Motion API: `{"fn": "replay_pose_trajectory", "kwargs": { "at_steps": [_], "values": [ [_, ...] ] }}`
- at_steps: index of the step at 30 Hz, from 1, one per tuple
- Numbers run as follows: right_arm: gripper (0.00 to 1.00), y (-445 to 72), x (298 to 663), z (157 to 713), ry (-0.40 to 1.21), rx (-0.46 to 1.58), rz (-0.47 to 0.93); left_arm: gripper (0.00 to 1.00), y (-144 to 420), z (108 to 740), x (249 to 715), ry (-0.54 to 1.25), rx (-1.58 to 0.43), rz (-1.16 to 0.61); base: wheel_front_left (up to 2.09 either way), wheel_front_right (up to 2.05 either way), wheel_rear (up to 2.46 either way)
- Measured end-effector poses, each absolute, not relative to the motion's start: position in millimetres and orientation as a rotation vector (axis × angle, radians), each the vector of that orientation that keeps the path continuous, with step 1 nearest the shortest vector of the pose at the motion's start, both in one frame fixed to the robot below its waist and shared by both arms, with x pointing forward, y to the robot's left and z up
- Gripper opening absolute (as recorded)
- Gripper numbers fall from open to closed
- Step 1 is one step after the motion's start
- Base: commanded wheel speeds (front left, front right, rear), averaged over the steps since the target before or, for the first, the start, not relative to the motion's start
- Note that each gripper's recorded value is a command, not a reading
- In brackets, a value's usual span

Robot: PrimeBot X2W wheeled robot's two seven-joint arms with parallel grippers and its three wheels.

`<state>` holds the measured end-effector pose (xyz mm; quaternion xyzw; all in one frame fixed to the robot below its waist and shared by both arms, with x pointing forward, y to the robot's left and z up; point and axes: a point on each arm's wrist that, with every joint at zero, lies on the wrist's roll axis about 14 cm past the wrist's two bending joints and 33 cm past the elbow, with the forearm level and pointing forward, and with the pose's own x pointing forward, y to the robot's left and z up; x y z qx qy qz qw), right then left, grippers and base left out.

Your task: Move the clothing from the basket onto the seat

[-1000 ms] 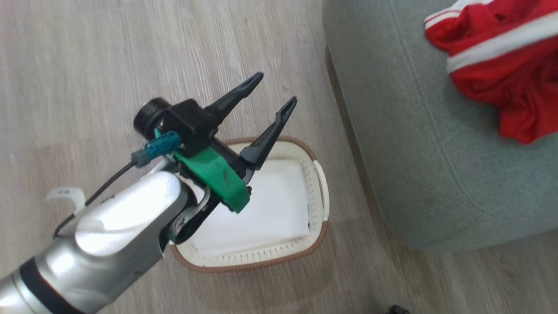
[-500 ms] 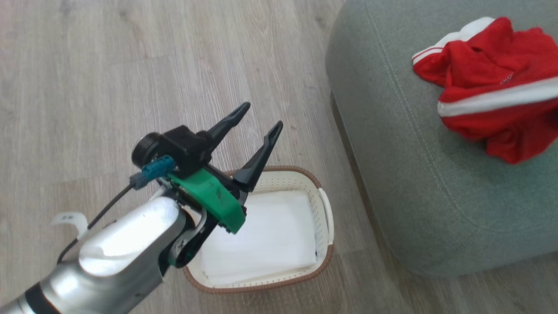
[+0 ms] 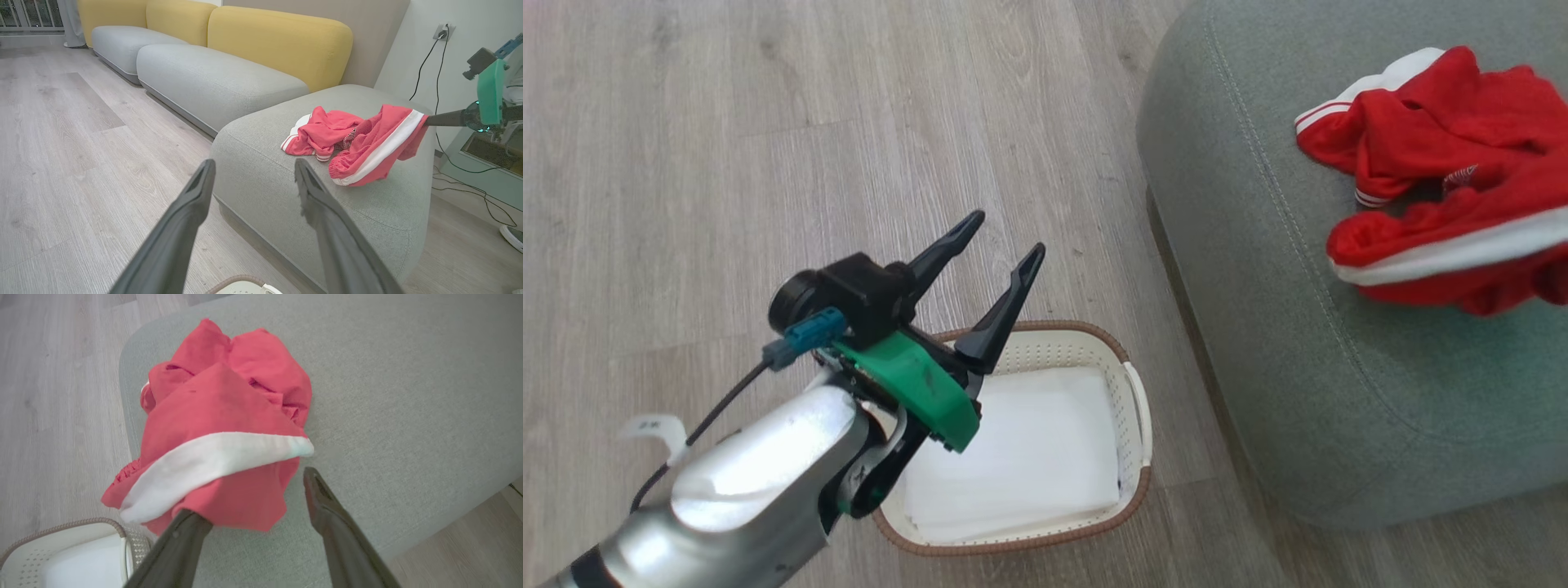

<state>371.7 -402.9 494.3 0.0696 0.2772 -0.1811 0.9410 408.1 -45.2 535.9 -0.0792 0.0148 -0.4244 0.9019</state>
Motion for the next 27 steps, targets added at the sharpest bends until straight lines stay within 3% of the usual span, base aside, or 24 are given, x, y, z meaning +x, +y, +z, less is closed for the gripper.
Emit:
{"fn": "replay_pose_trajectory", "kwargs": {
  "at_steps": [17, 27],
  "values": [
    [1.00, -353.9, 333.9, 466.4, 0.797, 0.212, -0.267, 1.00, -36.4, 544.5, 404.4, 0.010, -0.156, -0.848, 0.00, 0.00, 0.00],
    [1.00, -315.0, 340.9, 480.1, 0.769, 0.189, -0.144, 1.00, -30.0, 548.5, 402.3, -0.004, -0.151, -0.825, 0.00, 0.00, 0.00]
  ]
}}
